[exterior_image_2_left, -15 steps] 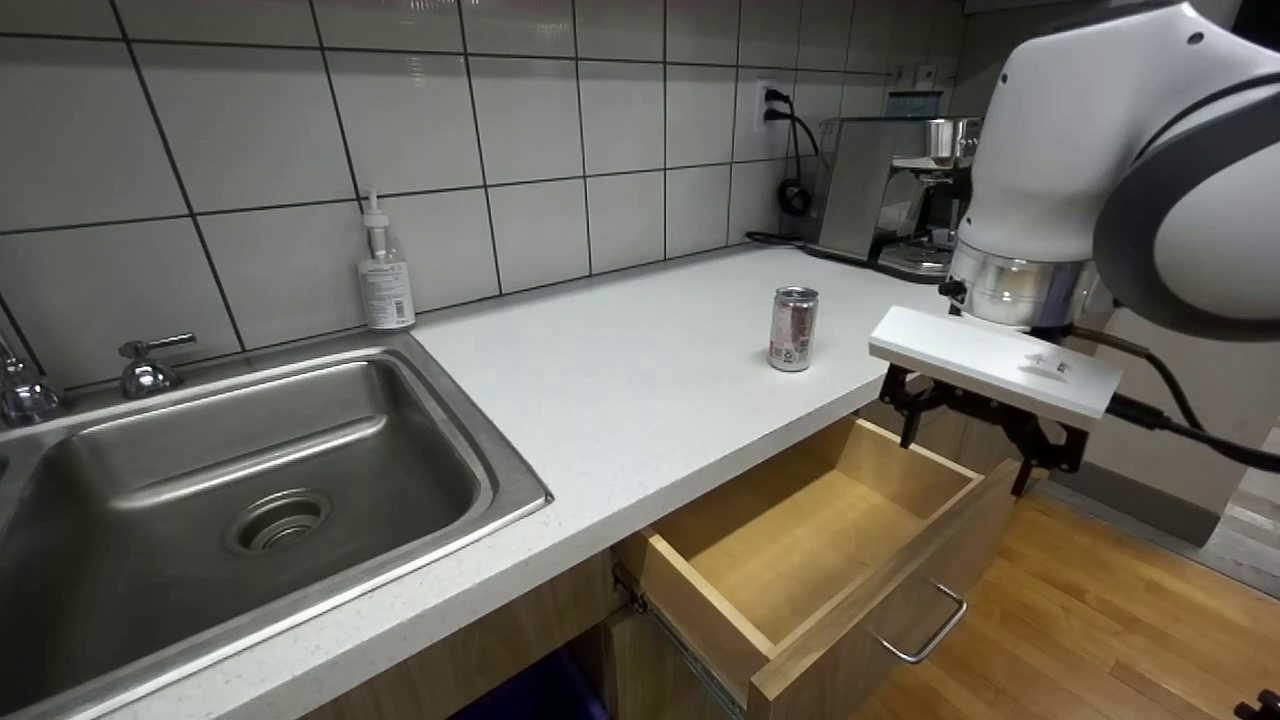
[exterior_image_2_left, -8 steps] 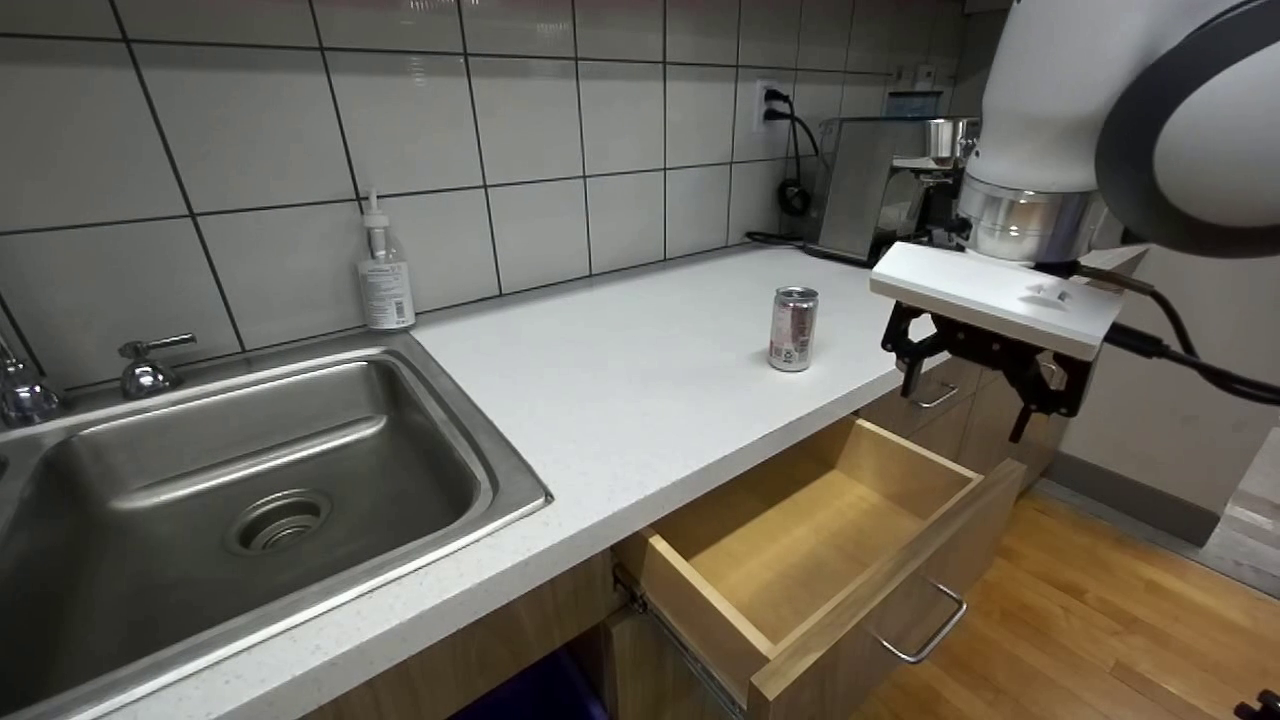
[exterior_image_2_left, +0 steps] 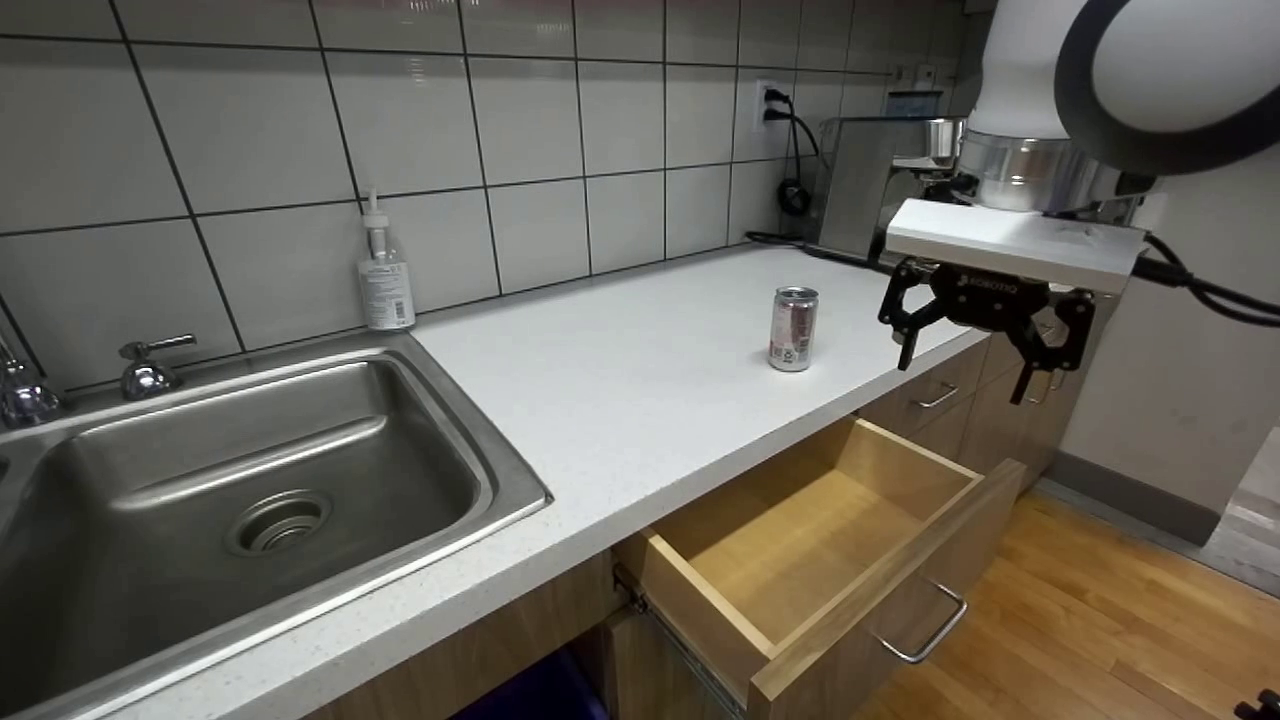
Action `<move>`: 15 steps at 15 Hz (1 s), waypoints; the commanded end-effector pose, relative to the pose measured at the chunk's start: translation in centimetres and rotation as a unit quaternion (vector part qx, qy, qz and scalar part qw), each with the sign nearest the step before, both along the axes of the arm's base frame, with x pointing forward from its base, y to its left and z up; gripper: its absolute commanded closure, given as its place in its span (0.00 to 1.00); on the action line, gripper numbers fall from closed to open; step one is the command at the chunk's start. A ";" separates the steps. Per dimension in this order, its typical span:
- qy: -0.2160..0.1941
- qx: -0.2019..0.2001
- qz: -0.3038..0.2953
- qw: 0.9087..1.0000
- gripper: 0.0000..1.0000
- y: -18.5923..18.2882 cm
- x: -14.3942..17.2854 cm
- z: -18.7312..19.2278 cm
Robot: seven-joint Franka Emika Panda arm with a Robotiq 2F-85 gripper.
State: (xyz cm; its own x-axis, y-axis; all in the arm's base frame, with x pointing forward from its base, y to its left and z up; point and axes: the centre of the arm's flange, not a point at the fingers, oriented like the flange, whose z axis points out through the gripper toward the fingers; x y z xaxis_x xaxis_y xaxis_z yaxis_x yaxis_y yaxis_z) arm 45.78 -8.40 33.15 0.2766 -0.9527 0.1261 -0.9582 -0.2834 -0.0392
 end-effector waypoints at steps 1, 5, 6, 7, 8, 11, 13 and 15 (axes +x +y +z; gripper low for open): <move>0.002 0.002 0.006 1.000 0.00 -0.2 0.1 0.2; 0.004 0.002 0.013 1.000 0.00 -0.3 0.2 0.4; 0.004 0.002 0.013 1.000 0.00 -0.3 0.2 0.4; 0.004 0.002 0.013 1.000 0.00 -0.3 0.2 0.4; 0.004 0.002 0.014 1.000 0.00 -0.3 0.2 0.4; 0.005 0.002 0.014 1.000 0.00 -0.3 0.2 0.4; 0.000 -0.002 0.015 1.000 0.00 -0.6 0.4 0.6; -0.006 -0.004 0.016 1.000 0.00 -1.3 0.9 1.2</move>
State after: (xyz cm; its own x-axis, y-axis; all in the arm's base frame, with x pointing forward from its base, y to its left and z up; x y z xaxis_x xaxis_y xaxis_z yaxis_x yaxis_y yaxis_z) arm 46.04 -8.79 33.47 0.3026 -0.9451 0.1232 -0.9506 -0.3087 -0.0329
